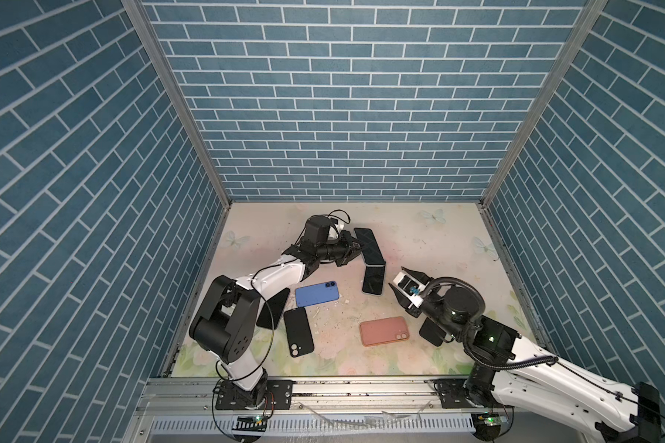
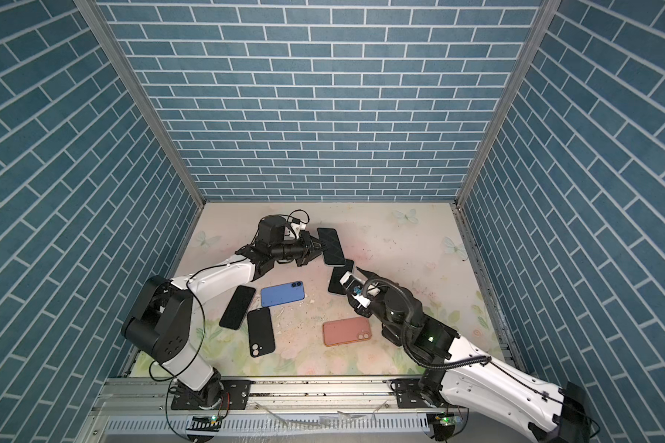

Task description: Put the phone into the phone case

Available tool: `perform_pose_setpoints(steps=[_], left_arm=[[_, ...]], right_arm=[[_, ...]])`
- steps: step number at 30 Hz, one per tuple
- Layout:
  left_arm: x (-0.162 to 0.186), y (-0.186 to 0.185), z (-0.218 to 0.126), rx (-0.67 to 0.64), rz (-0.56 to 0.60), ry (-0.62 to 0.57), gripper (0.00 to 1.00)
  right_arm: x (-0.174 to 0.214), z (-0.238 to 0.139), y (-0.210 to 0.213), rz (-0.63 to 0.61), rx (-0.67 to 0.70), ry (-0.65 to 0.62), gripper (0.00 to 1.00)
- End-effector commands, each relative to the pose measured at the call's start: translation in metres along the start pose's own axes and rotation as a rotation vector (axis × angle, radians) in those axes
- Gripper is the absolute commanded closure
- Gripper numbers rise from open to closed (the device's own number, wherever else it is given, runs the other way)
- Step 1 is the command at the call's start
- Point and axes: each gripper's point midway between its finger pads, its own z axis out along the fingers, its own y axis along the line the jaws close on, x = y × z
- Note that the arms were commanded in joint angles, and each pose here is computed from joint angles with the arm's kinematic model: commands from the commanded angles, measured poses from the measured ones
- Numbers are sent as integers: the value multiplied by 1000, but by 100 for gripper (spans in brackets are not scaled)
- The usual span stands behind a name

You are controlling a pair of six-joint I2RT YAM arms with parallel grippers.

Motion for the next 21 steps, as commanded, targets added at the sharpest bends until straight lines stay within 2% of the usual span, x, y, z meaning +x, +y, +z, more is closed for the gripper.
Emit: perform_pose_setpoints(steps=[1,5,9,11,18,21], left_arm=[[-28,-74,-14,207,183,-158,100],[-41,-103,-19,332,223,-246,100],[-51,-116,-24,414,229,-313,100],[-54,-119,-25,441,225,-333,100],[-57,-128,-21,504,224,-366,100],[-57,-126,-15,516,210,-358,100]], right_arm=[[-11,-9,-29,561,96,-63,36],[1,7,-42,1004,27,-20,35],[-9,25,-58,1311,-131,-148,35],[-19,32,-71,1406,-201,-247,34],[-34,71,-91,1580,-423,-437,32],[-35,90,-92,1604,-462,-421,33]])
